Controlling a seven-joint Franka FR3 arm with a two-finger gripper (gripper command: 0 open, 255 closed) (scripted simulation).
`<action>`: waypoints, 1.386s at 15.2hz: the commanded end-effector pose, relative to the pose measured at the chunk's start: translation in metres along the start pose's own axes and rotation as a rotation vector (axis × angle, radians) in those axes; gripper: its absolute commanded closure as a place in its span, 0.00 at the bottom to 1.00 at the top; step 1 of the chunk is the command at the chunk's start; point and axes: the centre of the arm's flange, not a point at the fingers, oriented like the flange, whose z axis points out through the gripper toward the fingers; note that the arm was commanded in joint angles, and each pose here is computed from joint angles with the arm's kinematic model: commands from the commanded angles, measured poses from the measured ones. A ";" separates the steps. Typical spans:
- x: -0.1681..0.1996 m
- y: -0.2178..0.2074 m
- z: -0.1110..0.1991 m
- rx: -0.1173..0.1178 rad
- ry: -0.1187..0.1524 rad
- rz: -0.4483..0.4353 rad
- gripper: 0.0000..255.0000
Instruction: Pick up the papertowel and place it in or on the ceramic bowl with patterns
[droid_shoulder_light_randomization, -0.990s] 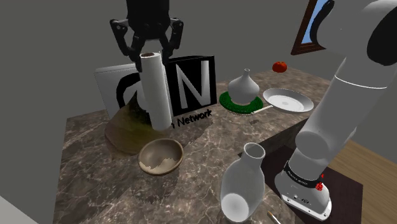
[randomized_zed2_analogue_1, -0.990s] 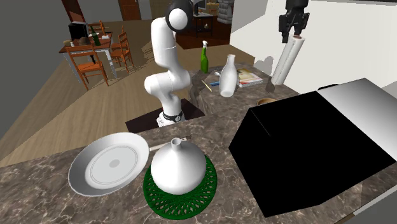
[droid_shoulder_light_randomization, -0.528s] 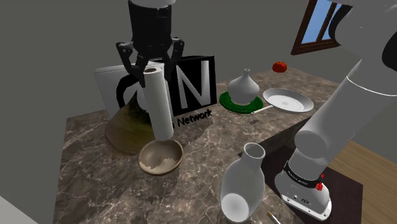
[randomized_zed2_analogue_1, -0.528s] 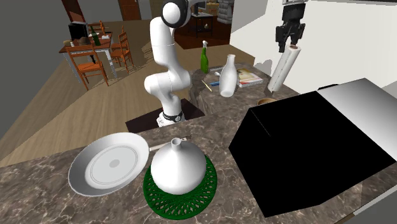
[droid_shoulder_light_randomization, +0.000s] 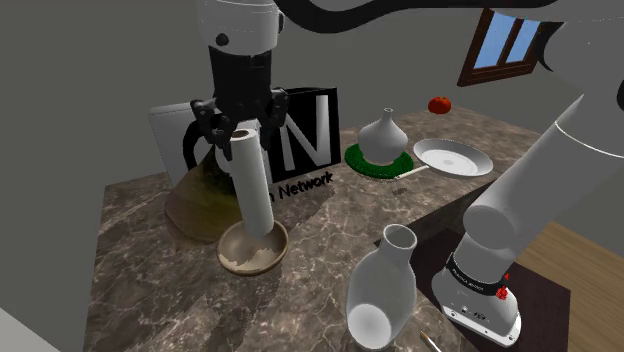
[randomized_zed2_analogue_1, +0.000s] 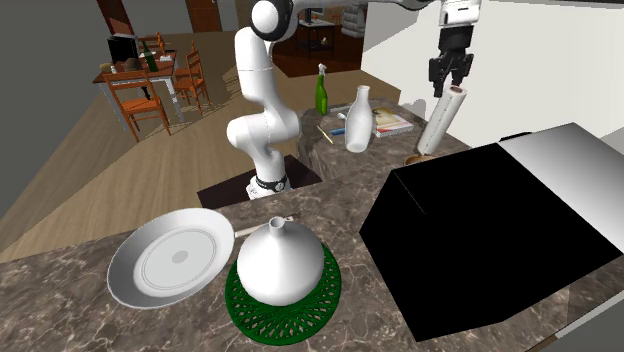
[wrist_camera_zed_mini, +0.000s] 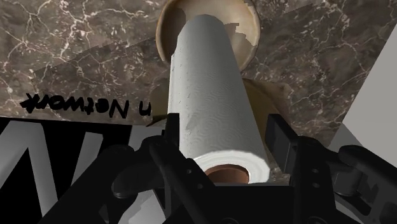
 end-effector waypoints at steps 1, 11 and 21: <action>-0.002 0.000 0.011 0.000 0.000 0.000 1.00; -0.011 0.000 0.055 0.000 0.000 0.000 1.00; -0.011 0.000 0.055 0.000 0.000 0.000 0.00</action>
